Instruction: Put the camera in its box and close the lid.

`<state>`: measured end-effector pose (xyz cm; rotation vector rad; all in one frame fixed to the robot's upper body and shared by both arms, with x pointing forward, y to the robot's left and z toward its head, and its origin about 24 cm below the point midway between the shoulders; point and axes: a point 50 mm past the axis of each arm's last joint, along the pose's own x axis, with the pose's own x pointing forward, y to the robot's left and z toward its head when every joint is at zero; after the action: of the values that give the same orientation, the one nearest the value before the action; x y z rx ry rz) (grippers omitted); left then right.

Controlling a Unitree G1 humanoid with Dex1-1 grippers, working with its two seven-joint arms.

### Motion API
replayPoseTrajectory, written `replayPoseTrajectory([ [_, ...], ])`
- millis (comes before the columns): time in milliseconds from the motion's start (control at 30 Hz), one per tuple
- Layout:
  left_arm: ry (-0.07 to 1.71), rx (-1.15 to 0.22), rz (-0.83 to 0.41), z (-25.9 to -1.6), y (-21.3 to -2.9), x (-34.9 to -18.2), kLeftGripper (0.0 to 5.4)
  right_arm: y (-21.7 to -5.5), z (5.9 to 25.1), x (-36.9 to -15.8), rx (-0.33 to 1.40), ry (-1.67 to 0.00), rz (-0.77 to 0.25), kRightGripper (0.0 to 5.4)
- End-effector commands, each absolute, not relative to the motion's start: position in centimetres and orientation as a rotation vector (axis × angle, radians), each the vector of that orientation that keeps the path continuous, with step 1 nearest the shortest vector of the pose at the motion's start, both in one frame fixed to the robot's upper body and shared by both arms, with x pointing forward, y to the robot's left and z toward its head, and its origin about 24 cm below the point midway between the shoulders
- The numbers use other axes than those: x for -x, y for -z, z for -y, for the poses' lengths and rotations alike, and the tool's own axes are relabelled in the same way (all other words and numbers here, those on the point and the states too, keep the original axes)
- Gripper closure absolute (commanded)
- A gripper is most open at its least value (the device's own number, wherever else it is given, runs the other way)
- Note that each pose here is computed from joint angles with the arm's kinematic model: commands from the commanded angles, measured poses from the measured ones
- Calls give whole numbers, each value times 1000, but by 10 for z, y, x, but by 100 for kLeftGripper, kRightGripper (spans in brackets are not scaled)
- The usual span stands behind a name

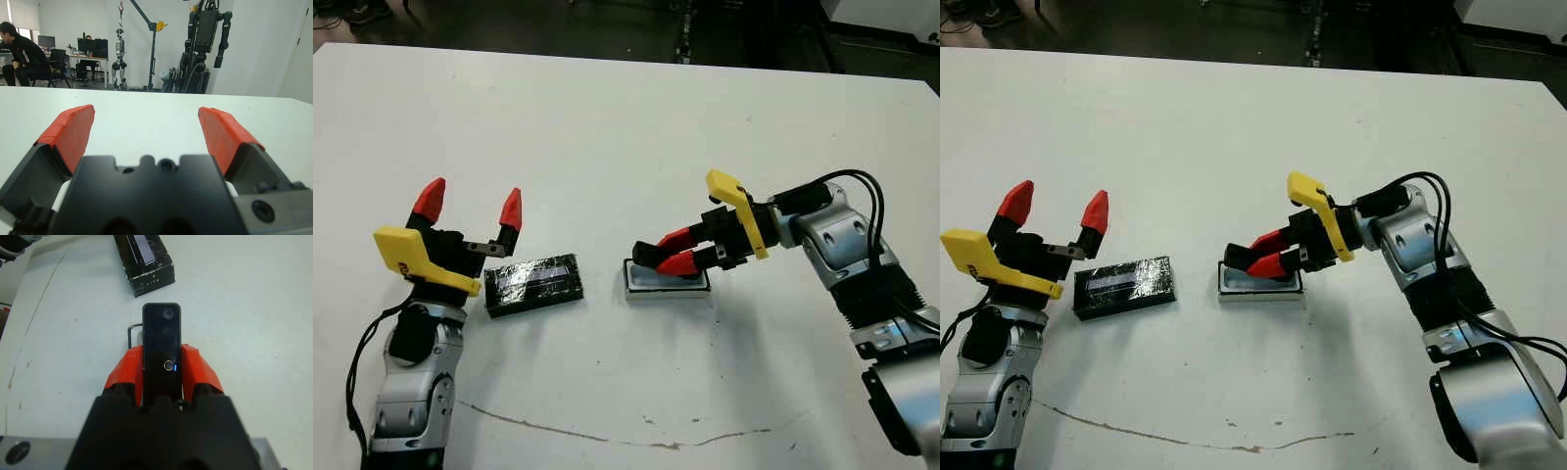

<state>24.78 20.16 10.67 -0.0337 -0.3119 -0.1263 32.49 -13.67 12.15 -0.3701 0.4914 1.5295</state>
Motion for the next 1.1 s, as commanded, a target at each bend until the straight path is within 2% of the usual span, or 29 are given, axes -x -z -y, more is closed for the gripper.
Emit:
replayPoseTrajectory([
  [33,127,27,305,-202,-106,-247,0,-115,141,-323,393,-1524,-508,375],
  [533,126,39,305,-203,-105,-247,0,-105,147,-321,407,-1541,-560,375],
  [1100,123,34,303,-203,-104,-246,0,-102,150,-320,453,-1543,-594,375],
])
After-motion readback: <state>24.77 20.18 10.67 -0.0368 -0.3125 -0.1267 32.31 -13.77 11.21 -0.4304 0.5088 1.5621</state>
